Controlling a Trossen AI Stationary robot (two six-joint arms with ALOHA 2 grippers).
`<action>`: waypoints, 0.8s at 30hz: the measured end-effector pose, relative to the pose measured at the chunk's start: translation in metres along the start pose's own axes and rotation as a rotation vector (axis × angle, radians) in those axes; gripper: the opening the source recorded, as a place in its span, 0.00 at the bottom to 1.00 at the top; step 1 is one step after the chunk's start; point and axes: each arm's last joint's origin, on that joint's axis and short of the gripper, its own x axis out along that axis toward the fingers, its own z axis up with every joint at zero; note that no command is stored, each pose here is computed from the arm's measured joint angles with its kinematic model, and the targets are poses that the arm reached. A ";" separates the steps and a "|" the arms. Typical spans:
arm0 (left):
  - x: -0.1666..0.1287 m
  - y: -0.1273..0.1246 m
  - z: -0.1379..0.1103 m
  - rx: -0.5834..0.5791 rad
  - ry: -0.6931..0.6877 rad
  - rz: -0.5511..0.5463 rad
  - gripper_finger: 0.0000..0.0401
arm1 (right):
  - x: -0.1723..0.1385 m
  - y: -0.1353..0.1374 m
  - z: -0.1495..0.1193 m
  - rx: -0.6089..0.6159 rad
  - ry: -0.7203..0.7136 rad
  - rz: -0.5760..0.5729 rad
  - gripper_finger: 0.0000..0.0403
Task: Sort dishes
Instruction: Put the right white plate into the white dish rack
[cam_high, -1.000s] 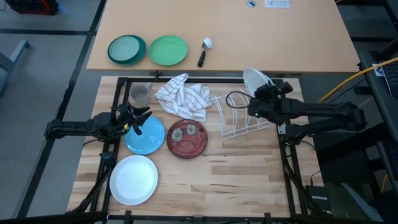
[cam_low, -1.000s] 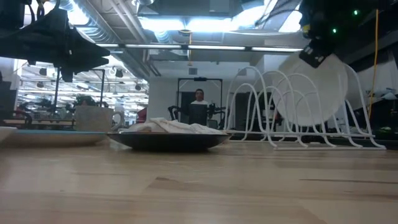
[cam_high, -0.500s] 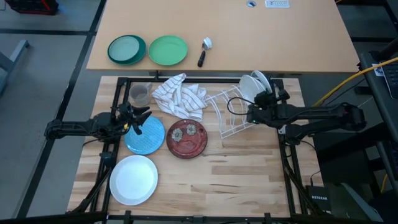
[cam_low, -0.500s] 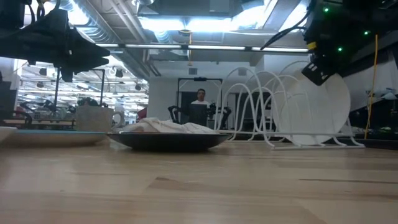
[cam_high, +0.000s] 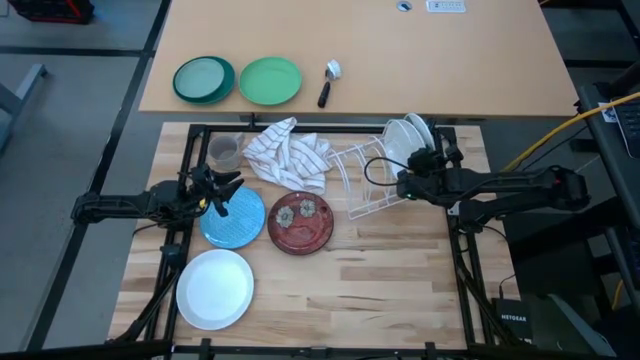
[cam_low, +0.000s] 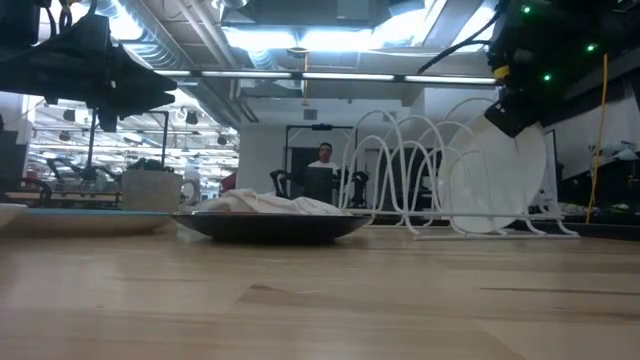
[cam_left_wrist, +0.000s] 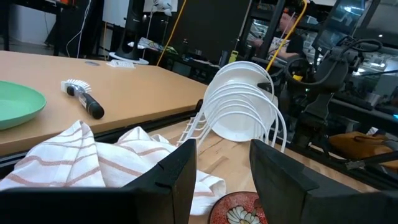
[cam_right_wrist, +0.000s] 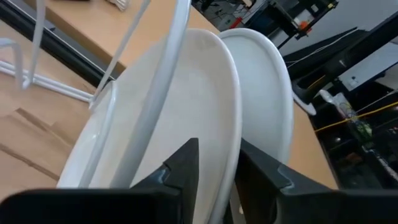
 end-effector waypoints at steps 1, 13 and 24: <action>0.000 0.000 0.000 0.000 0.000 0.000 0.35 | 0.000 0.000 0.001 0.009 0.000 0.007 0.26; 0.000 0.000 0.000 0.000 0.000 0.000 0.35 | -0.016 -0.024 0.030 0.096 0.000 0.153 0.26; 0.000 0.000 0.000 0.000 0.001 0.000 0.35 | -0.030 -0.044 0.060 0.111 -0.034 0.210 0.26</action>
